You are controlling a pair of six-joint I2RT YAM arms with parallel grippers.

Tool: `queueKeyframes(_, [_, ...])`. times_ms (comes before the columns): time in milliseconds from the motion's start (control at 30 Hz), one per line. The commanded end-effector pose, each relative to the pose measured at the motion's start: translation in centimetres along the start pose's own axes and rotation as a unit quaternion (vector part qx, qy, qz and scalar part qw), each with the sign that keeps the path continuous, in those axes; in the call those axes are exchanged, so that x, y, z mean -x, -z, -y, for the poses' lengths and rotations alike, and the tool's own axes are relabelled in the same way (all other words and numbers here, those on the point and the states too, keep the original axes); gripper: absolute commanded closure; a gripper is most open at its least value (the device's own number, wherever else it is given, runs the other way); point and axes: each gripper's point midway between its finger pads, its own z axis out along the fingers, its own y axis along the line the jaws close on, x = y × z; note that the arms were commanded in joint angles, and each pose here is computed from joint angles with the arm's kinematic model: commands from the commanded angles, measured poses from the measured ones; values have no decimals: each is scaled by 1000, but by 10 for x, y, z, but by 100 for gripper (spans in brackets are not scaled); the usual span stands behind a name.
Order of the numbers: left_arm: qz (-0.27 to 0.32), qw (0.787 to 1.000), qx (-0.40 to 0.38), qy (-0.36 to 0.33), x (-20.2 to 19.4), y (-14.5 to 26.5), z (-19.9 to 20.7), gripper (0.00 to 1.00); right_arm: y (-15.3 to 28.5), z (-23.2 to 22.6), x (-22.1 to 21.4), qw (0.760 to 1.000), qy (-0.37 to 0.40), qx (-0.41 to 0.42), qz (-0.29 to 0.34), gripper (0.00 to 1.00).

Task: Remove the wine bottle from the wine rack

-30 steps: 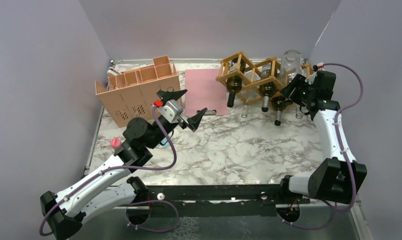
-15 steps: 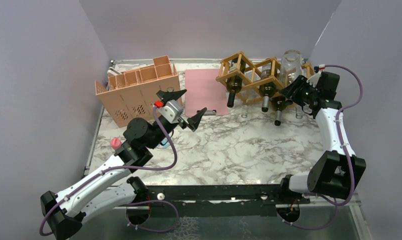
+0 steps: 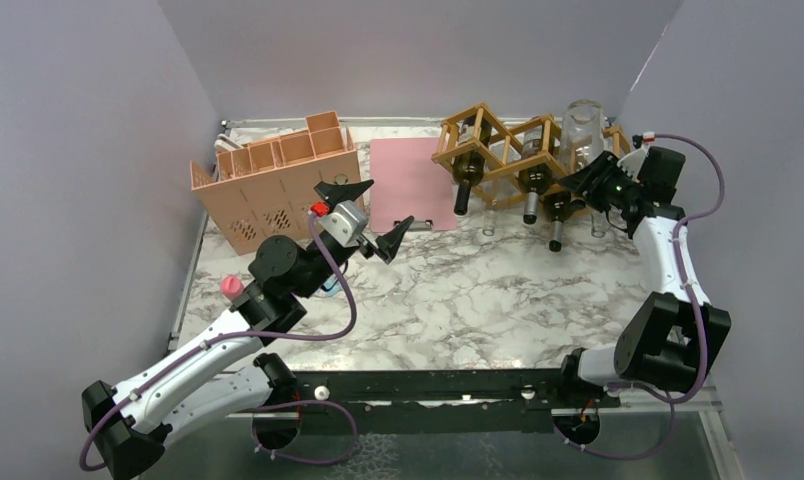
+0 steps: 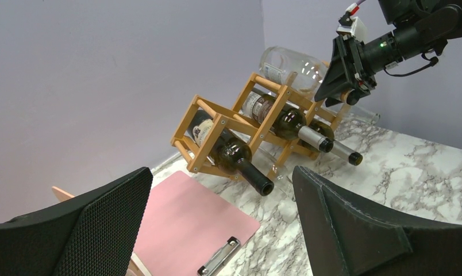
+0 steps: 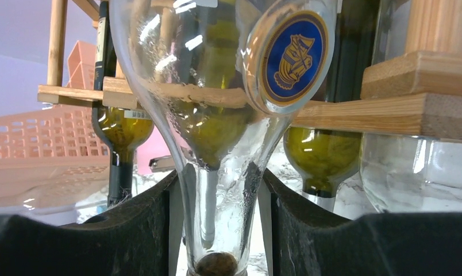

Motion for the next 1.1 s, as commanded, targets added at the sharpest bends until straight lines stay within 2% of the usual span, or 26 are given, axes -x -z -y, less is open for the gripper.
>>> queueKeyframes(0, [8, 1000, 5, 0, 2, -1, -1, 1, -3, -6, 0, 999, -9, 35, -2, 50])
queueKeyframes(67, [6, 1000, 4, 1, 0, -2, 0, 1, -4, -4, -1, 999, -11, 34, -3, 51])
queueKeyframes(333, [4, 1000, 0, 2, -1, -3, 2, 1, 0, -5, 1, 999, -11, 45, 5, 63])
queueKeyframes(600, [5, 1000, -2, 5, -1, -3, 2, 1, 9, -26, 1, 993, -25, 107, 30, 65])
queueKeyframes(1067, [9, 1000, -2, 6, 2, -2, 2, 1, 26, -54, 11, 984, -31, 162, 63, 72])
